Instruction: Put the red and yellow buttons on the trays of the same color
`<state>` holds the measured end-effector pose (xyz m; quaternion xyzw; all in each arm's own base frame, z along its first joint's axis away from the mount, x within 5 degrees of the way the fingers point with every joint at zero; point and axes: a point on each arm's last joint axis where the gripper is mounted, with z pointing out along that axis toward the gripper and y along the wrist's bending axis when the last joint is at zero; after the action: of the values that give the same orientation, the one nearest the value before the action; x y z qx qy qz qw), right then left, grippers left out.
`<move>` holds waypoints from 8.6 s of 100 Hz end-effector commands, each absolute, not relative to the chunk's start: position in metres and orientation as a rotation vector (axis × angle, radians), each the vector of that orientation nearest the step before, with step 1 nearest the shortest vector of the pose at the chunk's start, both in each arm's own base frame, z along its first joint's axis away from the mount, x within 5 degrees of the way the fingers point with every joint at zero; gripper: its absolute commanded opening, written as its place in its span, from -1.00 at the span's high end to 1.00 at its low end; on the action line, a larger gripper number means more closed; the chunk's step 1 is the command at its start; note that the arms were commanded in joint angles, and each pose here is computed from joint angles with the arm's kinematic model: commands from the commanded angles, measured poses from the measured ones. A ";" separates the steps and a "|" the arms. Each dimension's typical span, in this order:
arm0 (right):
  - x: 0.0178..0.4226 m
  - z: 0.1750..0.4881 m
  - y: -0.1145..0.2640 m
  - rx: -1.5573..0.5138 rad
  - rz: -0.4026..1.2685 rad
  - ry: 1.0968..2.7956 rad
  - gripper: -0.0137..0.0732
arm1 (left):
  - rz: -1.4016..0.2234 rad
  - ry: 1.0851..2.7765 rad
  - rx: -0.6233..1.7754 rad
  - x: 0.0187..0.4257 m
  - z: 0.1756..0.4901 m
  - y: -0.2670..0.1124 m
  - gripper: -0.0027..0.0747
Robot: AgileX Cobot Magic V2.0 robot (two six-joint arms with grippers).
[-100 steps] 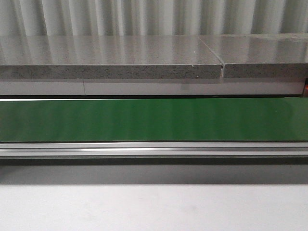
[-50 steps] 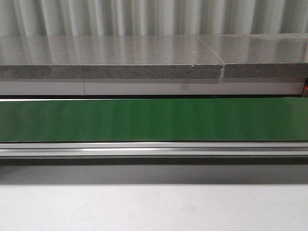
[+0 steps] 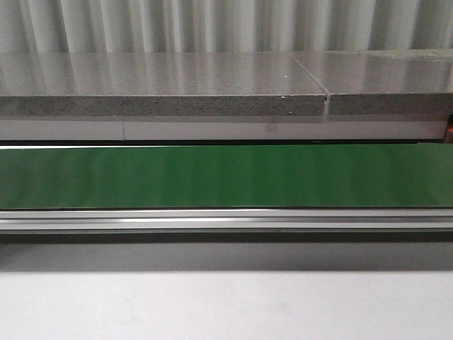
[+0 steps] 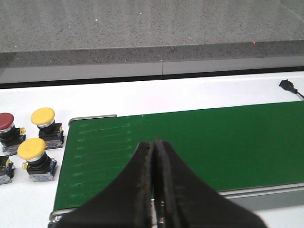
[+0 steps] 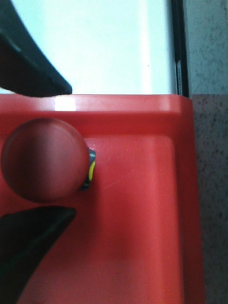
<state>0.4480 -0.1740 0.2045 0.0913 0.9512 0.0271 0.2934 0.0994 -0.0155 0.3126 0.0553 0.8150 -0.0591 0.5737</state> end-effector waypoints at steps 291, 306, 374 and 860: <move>0.122 0.323 0.009 -0.083 0.196 2.035 0.82 | -0.150 1.805 0.107 0.101 0.329 -0.016 0.98; 0.122 0.323 0.009 -0.083 0.196 2.035 0.82 | -0.150 1.806 0.108 0.101 0.329 -0.016 0.98; 0.122 0.323 0.009 -0.083 0.196 2.035 0.82 | -0.203 1.877 -0.032 0.108 0.325 -0.012 -0.48; 0.122 0.323 0.009 -0.083 0.196 2.035 0.82 | -0.110 2.318 -0.136 0.282 0.351 0.015 -0.72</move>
<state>0.1199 0.0097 0.3106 -0.0424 0.8680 0.0809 0.4880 0.2908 0.0169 0.3144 -0.0644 0.9423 -0.0497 0.3247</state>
